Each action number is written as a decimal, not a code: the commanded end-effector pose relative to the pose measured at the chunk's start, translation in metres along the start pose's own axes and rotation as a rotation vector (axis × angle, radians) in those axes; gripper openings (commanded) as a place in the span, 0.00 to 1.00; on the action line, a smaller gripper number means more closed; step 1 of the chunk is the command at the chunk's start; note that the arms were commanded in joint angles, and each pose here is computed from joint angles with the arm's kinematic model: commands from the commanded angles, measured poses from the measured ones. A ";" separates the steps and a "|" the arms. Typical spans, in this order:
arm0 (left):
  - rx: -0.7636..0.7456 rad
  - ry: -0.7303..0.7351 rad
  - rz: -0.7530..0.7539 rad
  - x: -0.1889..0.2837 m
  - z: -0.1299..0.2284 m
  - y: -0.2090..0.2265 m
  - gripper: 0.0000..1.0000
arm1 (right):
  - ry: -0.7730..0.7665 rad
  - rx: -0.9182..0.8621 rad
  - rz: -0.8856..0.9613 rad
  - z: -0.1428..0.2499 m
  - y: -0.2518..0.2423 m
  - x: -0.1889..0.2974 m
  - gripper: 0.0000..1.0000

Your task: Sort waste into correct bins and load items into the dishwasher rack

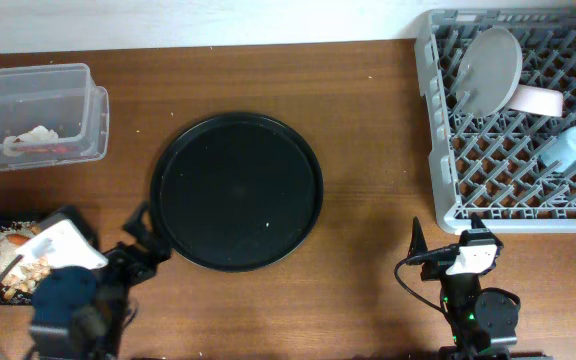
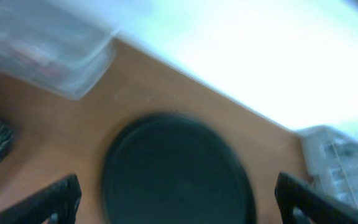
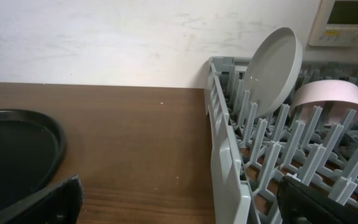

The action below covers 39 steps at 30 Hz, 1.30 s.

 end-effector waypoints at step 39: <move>-0.641 -0.312 0.041 -0.076 0.134 0.036 0.99 | 0.001 0.007 0.005 0.003 -0.001 0.000 0.98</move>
Point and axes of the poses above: each gripper's point midway between its finger pads, its own x axis back along the fingers, its own y axis along the line the jaws close on, z = x × y, the point moved 4 cm from there along x, back along the fingers, and after that the axes turned 12 degrees about -x, right-handed, at the moved point
